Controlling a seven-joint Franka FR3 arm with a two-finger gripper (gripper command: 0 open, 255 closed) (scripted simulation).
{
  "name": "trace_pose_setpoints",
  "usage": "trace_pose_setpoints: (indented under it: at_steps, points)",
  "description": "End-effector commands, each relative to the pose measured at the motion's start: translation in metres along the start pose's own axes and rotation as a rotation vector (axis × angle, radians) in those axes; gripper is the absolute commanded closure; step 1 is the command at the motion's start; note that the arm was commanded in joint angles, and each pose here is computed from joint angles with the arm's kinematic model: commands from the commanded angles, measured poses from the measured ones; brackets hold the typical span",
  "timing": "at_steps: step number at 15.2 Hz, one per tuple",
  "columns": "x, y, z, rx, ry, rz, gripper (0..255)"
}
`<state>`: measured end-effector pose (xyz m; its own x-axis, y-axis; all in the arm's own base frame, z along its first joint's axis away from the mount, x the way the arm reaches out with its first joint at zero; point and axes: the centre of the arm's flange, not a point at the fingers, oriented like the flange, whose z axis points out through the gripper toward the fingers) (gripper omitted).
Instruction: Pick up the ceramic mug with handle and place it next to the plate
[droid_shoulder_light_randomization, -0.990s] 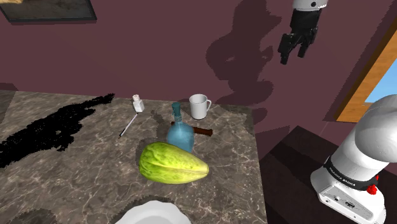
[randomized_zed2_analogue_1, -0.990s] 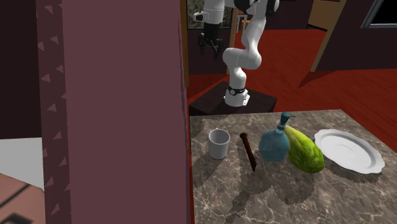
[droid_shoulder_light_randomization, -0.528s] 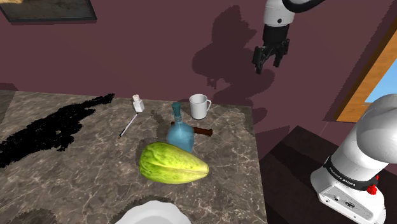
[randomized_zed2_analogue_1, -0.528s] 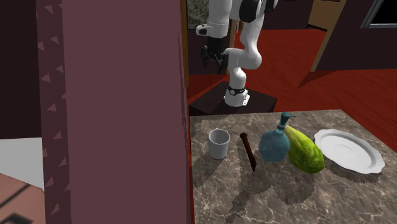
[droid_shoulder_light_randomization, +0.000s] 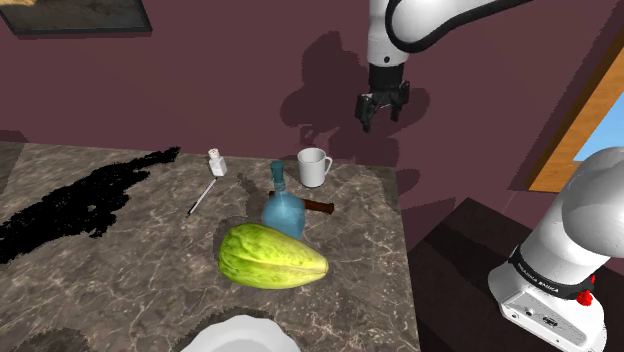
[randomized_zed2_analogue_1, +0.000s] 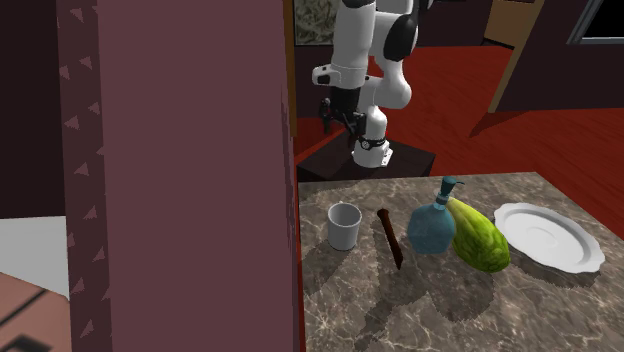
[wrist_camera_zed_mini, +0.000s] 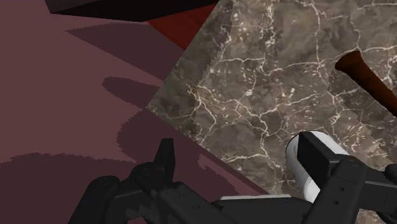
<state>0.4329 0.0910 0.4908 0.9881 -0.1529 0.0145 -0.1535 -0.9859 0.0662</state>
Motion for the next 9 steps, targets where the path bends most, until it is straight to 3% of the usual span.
trace_pose_setpoints:
  at_steps: [1,9]
  points:
    - [0.016,-0.024,0.009,0.002,-0.001,-0.003,0]
    - [0.07,-0.105,0.05,0.003,-0.003,-0.014,0]
